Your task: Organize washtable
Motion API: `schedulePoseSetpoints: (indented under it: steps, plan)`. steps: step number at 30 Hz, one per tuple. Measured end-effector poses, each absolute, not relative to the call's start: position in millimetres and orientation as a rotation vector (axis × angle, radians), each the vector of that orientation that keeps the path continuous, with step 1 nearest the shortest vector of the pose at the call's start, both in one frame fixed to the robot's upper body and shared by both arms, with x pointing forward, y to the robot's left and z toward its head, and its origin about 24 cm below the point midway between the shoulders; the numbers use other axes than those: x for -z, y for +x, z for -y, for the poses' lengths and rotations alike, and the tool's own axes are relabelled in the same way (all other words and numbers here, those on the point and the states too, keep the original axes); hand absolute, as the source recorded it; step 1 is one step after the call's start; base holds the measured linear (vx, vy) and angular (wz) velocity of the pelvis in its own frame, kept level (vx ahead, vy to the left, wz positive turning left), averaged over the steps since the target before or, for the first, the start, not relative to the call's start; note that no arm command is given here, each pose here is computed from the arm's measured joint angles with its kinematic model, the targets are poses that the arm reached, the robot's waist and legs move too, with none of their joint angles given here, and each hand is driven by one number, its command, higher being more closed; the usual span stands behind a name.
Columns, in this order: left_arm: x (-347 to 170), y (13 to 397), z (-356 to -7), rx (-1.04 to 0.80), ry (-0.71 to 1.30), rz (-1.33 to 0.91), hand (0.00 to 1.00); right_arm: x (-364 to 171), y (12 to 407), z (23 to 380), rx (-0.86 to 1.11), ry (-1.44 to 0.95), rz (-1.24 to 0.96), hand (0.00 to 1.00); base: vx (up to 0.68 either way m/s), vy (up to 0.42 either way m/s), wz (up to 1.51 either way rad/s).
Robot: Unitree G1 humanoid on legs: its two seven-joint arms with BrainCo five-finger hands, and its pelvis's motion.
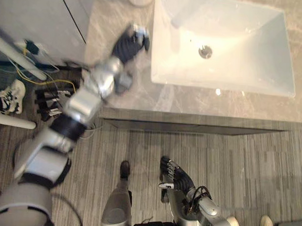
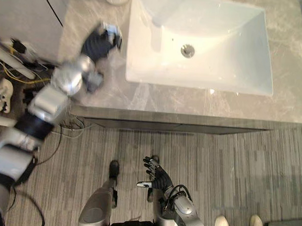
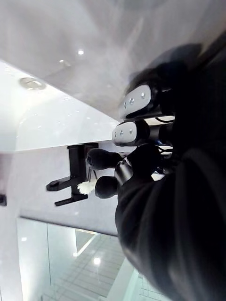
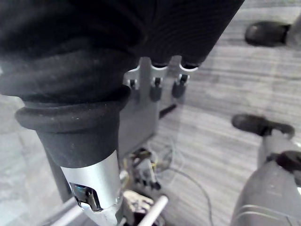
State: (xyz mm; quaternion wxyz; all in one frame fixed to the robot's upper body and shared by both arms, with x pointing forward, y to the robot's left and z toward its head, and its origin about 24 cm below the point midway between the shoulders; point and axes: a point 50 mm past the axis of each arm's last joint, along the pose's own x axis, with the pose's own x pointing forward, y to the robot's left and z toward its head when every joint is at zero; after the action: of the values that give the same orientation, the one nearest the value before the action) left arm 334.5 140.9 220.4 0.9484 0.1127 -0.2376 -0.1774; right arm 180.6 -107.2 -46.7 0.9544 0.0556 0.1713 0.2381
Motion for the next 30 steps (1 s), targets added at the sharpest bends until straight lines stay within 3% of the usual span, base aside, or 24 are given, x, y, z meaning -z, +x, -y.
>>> schedulePoseSetpoints:
  steps: [8,9,12,17,24,30]
  plan:
    - [-87,252,-180,0.189,-0.076,0.139,1.0,60,184,136,-0.376,0.09,-0.431,0.0,0.11,-0.003,0.04]
    - [-82,248,-183,0.175,-0.092,0.122,0.0,61,184,137,-0.363,0.096,-0.436,0.0,0.04,0.001,0.02]
    - [-41,221,-201,0.043,-0.172,-0.026,0.0,74,178,141,-0.291,0.143,-0.492,0.0,-0.01,0.004,0.0]
    - [72,150,-212,-0.203,-0.313,-0.522,0.0,104,144,142,-0.194,0.232,-0.655,0.0,-0.01,0.004,0.02]
    - [124,113,-185,-0.206,-0.283,-0.789,0.0,121,125,136,-0.201,0.214,-0.759,0.0,0.01,0.004,-0.02]
    - [134,107,-185,-0.223,-0.254,-0.844,0.0,123,124,136,-0.209,0.191,-0.771,0.0,0.03,0.012,-0.11]
